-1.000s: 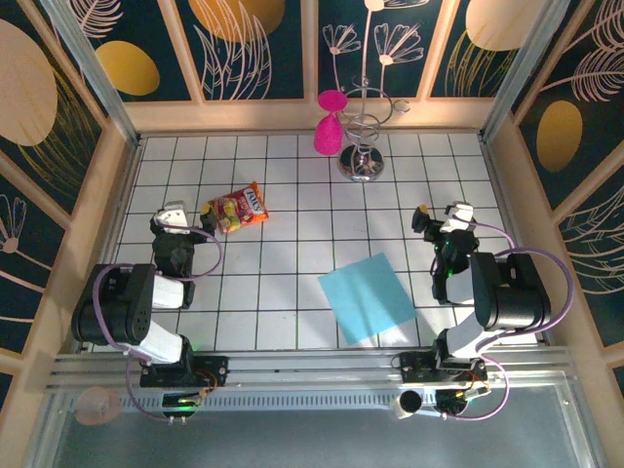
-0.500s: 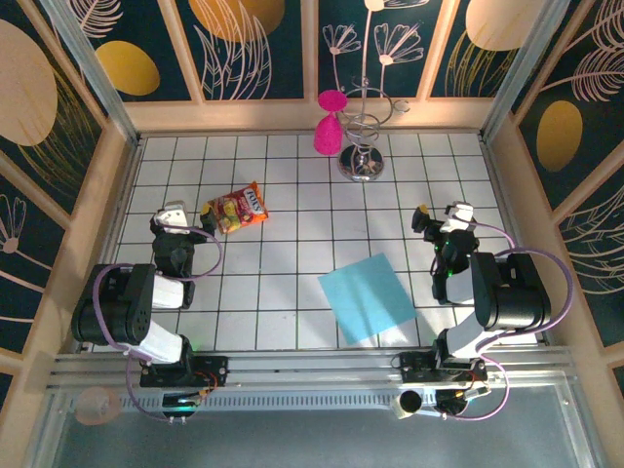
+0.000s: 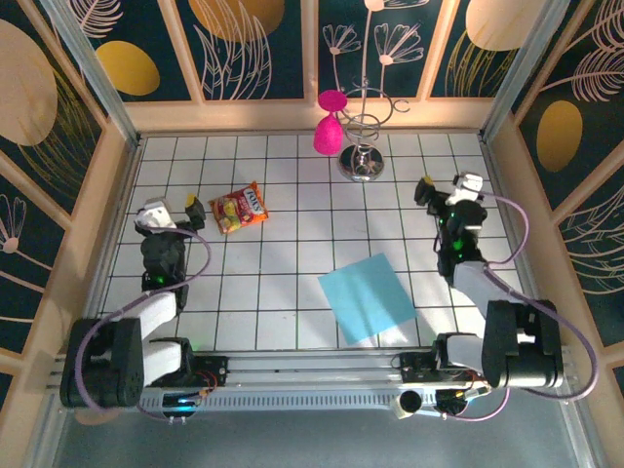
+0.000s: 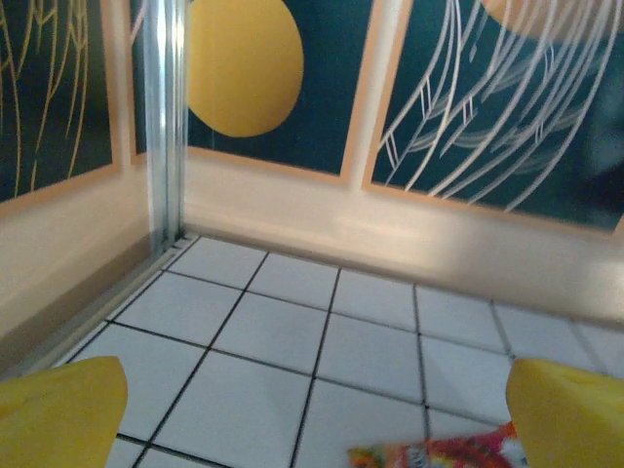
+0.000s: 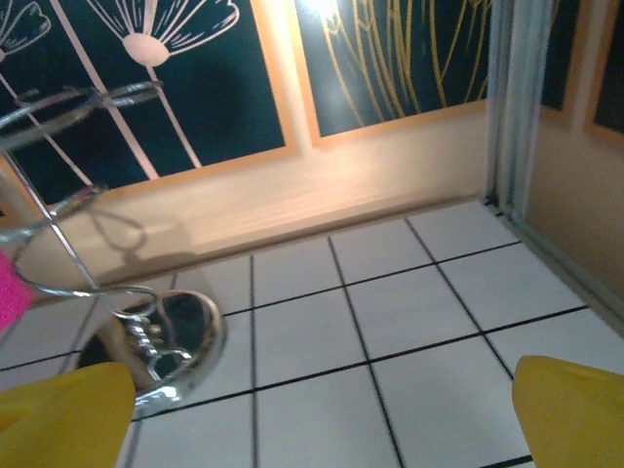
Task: Fold a paper plane with a square sheet of paper (pick it up from the middle)
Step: Move the square sheet of paper to the center of the table.
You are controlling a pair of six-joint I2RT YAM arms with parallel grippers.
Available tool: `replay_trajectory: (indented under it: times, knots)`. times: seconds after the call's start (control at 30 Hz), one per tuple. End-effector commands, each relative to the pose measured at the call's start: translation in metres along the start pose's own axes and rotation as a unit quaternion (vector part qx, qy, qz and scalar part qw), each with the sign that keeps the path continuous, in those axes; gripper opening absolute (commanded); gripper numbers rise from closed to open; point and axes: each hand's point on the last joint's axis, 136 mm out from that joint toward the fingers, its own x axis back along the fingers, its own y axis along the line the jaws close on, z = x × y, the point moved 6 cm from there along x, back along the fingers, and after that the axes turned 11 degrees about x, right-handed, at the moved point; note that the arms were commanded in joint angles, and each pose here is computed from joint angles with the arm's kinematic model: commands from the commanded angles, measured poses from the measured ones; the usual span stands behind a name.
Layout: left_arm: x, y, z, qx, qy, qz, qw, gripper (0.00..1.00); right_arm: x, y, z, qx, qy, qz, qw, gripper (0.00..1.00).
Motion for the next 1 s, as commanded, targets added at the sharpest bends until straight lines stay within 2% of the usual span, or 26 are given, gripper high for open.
replay_trajectory:
  times: [0.0,0.1,0.3,0.47,0.73,0.97]
  knots:
    - [-0.005,-0.003,-0.007,0.091,0.053,-0.028,0.994,0.99,0.003,0.02,0.01,-0.045,0.134,-0.025,0.99,0.99]
    - [-0.006,-0.014,-0.016,0.149,0.072,-0.009,0.986,0.99,0.012,0.052,0.006,-0.061,0.208,-0.073,0.973,0.99]
    - [-0.008,-0.037,-0.012,0.182,0.146,0.054,0.971,0.99,0.05,0.115,0.028,-0.083,0.331,-0.171,0.924,0.95]
    - [-0.007,-0.049,-0.005,0.2,0.188,0.098,0.956,0.99,0.08,0.145,0.071,-0.106,0.427,-0.195,0.876,0.8]
    - [-0.009,-0.056,0.013,0.23,0.234,0.131,0.936,0.98,0.109,0.187,0.117,-0.123,0.495,-0.251,0.823,0.67]
    - [-0.009,-0.061,0.021,0.245,0.255,0.148,0.923,0.96,0.105,0.203,0.134,-0.117,0.51,-0.254,0.814,0.62]
